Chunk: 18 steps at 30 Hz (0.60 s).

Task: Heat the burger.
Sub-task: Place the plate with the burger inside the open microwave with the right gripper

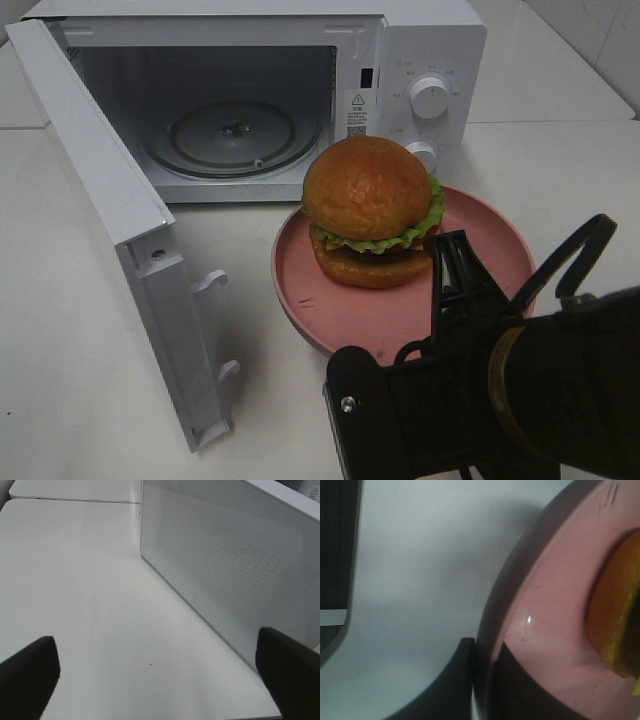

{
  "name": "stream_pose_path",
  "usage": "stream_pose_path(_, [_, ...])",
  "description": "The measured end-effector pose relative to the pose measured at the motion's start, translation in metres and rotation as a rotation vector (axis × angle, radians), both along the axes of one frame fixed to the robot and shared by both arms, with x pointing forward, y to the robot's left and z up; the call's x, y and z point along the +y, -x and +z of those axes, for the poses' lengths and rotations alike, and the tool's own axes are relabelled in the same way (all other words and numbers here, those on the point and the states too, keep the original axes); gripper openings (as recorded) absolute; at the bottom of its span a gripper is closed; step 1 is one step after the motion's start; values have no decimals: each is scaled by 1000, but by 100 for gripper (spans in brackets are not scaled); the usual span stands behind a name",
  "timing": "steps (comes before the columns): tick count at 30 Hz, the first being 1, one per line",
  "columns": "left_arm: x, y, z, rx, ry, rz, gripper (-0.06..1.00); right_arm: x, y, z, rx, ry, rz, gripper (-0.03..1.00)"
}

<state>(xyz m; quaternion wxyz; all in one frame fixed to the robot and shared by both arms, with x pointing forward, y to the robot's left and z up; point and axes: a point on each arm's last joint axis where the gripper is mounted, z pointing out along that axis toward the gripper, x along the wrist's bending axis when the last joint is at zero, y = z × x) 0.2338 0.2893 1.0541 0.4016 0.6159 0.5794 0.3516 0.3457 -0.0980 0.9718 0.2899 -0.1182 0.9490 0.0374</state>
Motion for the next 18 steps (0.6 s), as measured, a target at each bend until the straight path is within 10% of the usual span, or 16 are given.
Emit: stream_pose_path(18, [0,0,0,0,0,0,99,-11,-48,2,-56,-22,198,7])
